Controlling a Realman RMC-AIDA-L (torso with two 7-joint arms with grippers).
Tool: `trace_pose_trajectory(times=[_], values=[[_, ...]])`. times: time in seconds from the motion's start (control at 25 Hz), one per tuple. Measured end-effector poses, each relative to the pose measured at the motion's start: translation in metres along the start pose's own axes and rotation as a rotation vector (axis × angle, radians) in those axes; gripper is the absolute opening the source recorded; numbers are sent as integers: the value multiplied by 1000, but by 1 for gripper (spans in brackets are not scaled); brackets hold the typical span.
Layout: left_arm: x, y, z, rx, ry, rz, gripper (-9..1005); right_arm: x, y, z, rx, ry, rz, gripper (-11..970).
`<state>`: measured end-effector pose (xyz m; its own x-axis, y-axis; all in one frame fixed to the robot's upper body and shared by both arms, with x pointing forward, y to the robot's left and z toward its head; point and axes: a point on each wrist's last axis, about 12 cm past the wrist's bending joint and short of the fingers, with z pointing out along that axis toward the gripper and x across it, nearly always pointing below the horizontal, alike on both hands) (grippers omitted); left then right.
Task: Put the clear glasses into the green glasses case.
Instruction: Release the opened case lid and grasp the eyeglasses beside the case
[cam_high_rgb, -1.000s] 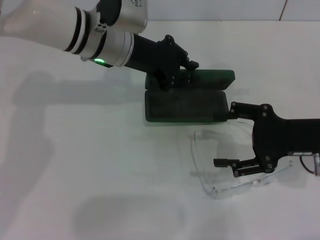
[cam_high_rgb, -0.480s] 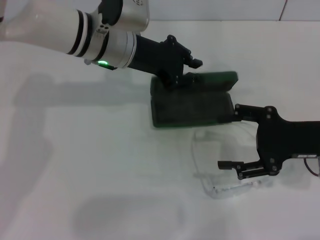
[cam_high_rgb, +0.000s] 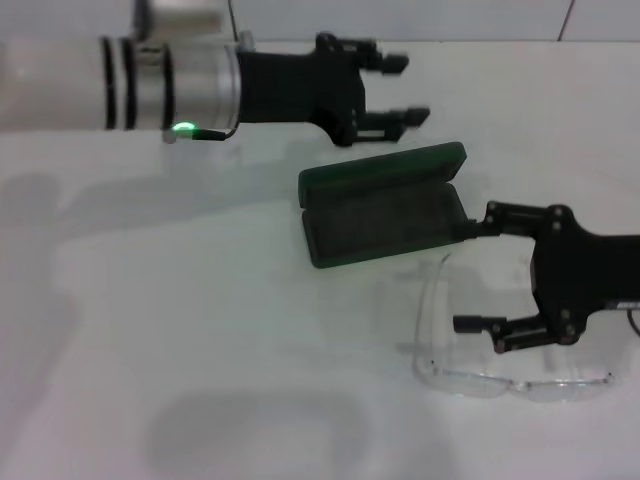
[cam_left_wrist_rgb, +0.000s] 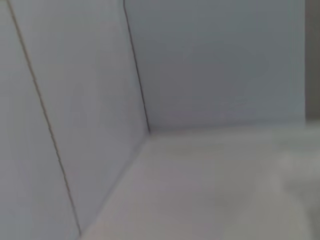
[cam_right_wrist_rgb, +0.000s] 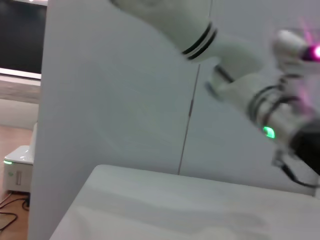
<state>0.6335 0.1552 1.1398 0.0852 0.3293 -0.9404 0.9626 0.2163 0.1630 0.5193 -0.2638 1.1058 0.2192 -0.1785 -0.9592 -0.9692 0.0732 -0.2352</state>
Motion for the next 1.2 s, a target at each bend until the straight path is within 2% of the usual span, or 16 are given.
trace_pose_trajectory(times=[0.12, 0.24, 0.4, 0.52, 0.68, 0.76, 0.88, 1.08, 1.2], values=[[9, -9, -19, -58, -146, -22, 611, -4, -5, -3, 12, 2, 11, 834], [23, -18, -34, -121, -201, -59, 627, -7, -9, -5, 13, 7, 17, 833], [41, -31, -58, -205, -302, -159, 637, -15, -16, -7, -18, 72, 47, 832], [56, -50, -74, -301, -411, -192, 636, -28, -24, -9, -64, 187, 80, 832], [76, -77, -89, -430, -510, -212, 633, -57, -33, 1, -163, 441, 117, 831], [83, -90, -92, -469, -532, -214, 633, -71, -37, 10, -189, 574, 135, 830], [90, -101, -97, -503, -538, -224, 631, -83, -41, 21, -216, 718, 165, 829], [97, -109, -102, -514, -522, -242, 630, -92, -45, 52, -287, 888, 171, 828], [99, -111, -102, -514, -517, -246, 629, -91, -43, 66, -309, 989, 172, 827]])
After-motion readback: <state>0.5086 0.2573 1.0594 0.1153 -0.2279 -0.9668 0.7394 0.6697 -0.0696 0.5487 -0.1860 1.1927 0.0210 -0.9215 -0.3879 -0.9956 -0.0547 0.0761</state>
